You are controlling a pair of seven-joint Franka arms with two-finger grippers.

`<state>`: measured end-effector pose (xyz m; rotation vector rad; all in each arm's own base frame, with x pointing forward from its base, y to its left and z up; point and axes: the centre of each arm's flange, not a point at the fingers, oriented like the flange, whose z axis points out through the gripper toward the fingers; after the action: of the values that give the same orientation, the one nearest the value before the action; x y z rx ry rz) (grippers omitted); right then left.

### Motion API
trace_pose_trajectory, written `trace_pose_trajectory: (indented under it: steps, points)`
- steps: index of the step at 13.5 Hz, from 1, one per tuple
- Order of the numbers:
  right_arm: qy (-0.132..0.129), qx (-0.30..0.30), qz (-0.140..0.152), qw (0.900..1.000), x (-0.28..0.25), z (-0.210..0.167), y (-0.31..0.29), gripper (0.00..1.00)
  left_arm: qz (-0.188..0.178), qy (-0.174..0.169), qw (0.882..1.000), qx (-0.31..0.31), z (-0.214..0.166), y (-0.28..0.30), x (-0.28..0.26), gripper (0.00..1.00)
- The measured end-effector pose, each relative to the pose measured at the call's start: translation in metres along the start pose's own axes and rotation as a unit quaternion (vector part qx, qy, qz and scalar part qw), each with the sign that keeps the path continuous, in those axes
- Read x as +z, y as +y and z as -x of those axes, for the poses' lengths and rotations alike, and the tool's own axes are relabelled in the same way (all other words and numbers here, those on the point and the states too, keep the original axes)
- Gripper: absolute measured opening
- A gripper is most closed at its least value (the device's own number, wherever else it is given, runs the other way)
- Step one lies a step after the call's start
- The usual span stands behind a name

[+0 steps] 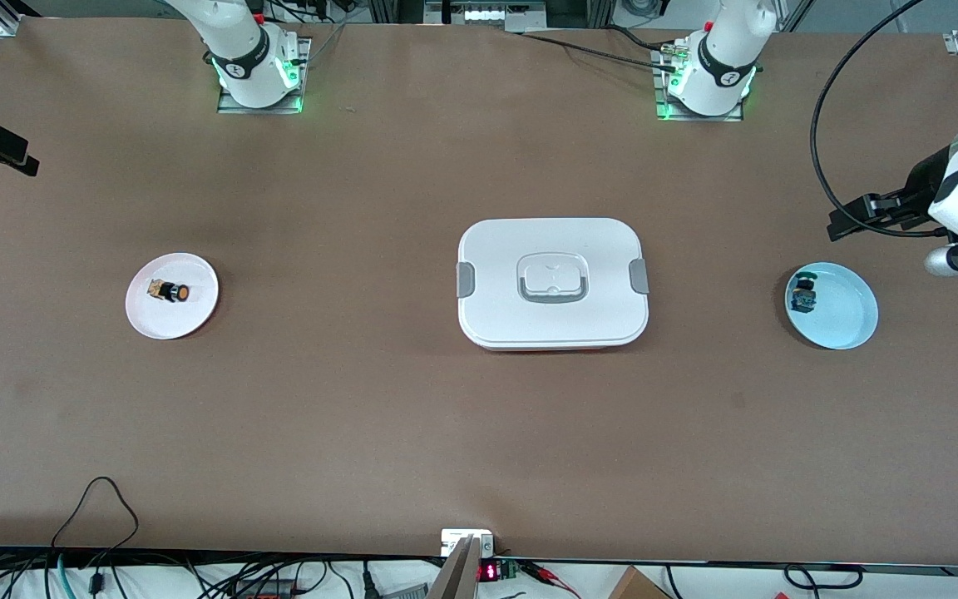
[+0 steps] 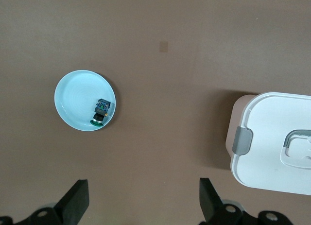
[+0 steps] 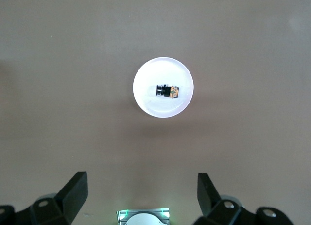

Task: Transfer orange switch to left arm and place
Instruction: 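Move the right gripper down toward the orange switch on the white plate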

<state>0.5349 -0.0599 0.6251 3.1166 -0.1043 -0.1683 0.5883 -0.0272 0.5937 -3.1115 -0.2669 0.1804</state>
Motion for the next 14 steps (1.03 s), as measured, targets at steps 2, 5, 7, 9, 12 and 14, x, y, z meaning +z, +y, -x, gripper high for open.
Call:
trace_pose_trajectory:
  steps: [2, 5, 7, 9, 12, 14]
  points:
    - [-0.016, 0.003, 0.002, 1.0, 0.018, -0.013, 0.002, 1.0, 0.0, -0.002, 1.0, 0.0, -0.001, 0.0, 0.002, 1.0]
    - [-0.034, 0.005, 0.007, 0.999, 0.052, -0.038, 0.002, 1.0, 0.0, -0.002, 1.0, -0.001, -0.001, -0.001, 0.002, 1.0]
    - [-0.038, 0.006, 0.01, 0.999, 0.071, -0.053, 0.002, 1.0, 0.0, -0.002, 1.0, -0.001, -0.001, -0.001, 0.002, 1.0]
    - [-0.038, 0.008, 0.014, 0.999, 0.091, -0.068, 0.003, 1.0, 0.0, -0.001, 1.0, -0.001, -0.001, -0.001, 0.002, 1.0]
    - [-0.028, -0.005, 0.018, 0.999, 0.118, -0.09, 0.005, 1.0, 0.0, -0.001, 1.0, -0.001, -0.001, -0.001, 0.002, 1.0]
    - [-0.021, -0.012, 0.019, 1.0, 0.14, -0.099, 0.013, 1.0, 0.0, -0.001, 1.0, -0.001, -0.001, -0.001, 0.002, 1.0]
